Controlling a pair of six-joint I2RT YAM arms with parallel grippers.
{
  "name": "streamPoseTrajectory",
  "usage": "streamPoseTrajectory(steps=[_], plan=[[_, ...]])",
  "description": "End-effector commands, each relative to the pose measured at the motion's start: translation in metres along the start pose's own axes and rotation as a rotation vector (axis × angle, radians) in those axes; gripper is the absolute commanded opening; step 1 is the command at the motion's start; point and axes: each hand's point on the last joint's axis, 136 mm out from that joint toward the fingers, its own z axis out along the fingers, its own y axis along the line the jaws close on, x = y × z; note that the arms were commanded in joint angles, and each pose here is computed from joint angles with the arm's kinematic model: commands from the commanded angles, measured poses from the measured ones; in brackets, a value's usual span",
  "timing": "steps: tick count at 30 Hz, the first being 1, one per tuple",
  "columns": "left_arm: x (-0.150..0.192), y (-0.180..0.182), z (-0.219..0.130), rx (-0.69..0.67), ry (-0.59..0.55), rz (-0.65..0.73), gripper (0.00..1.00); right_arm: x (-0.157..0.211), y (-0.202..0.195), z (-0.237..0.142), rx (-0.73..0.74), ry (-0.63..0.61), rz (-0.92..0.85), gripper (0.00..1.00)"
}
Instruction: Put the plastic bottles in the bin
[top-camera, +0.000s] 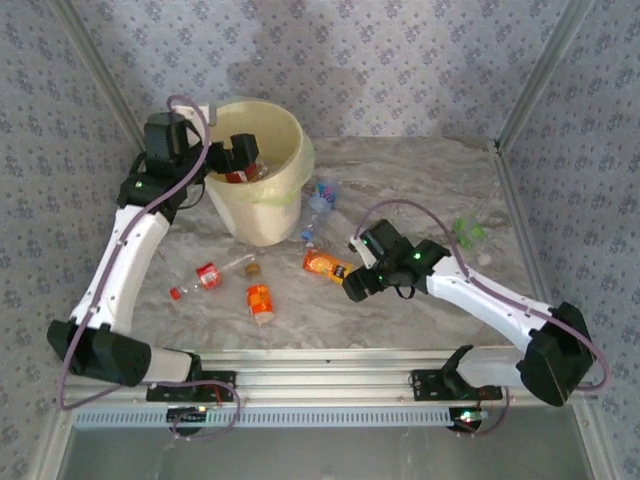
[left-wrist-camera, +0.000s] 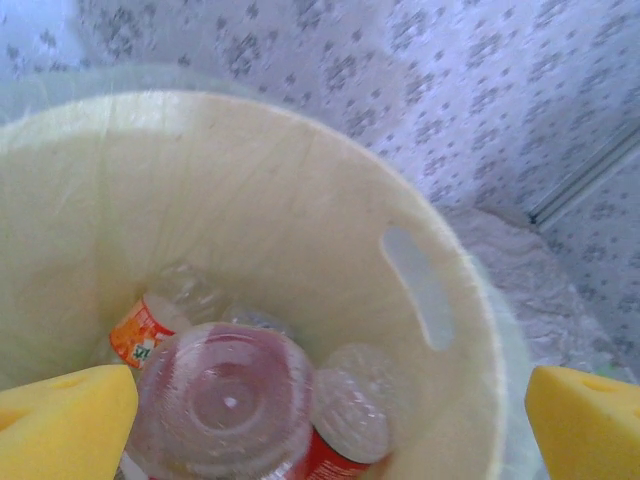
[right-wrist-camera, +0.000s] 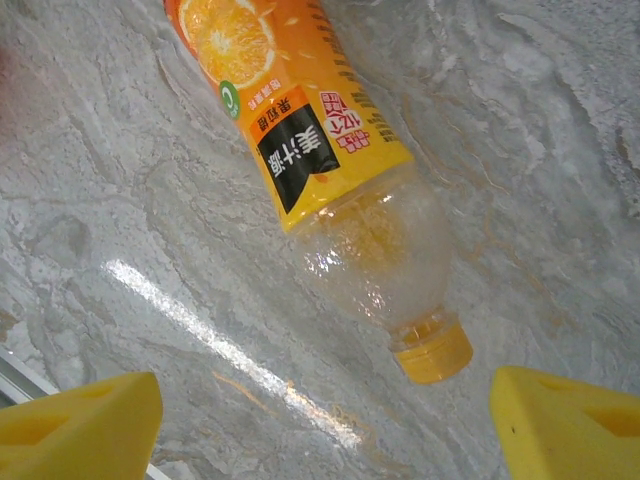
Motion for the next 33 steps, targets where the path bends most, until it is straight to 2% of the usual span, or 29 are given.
streamPoseTrajectory(steps=[1, 6, 17, 22, 33], plan=[[-0.008, -0.022, -0.027, 0.09, -0.036, 0.0, 1.0, -0.011, 0.008, 0.003, -0.021, 0.0, -0.057, 0.87], [0.021, -0.041, -0.046, 0.2, 0.02, -0.071, 1.0, -0.013, 0.006, 0.019, 0.004, 0.046, -0.088, 0.87], [0.134, -0.046, -0.072, 0.283, 0.131, -0.223, 1.0, -0.016, -0.005, 0.049, 0.054, 0.149, -0.134, 0.88], [0.176, -0.049, -0.073, 0.344, 0.135, -0.309, 1.0, -0.02, -0.01, 0.065, 0.083, 0.173, -0.14, 0.88], [0.215, -0.053, -0.064, 0.368, 0.172, -0.298, 1.0, -0.015, -0.011, 0.097, 0.118, 0.25, -0.201, 0.85]])
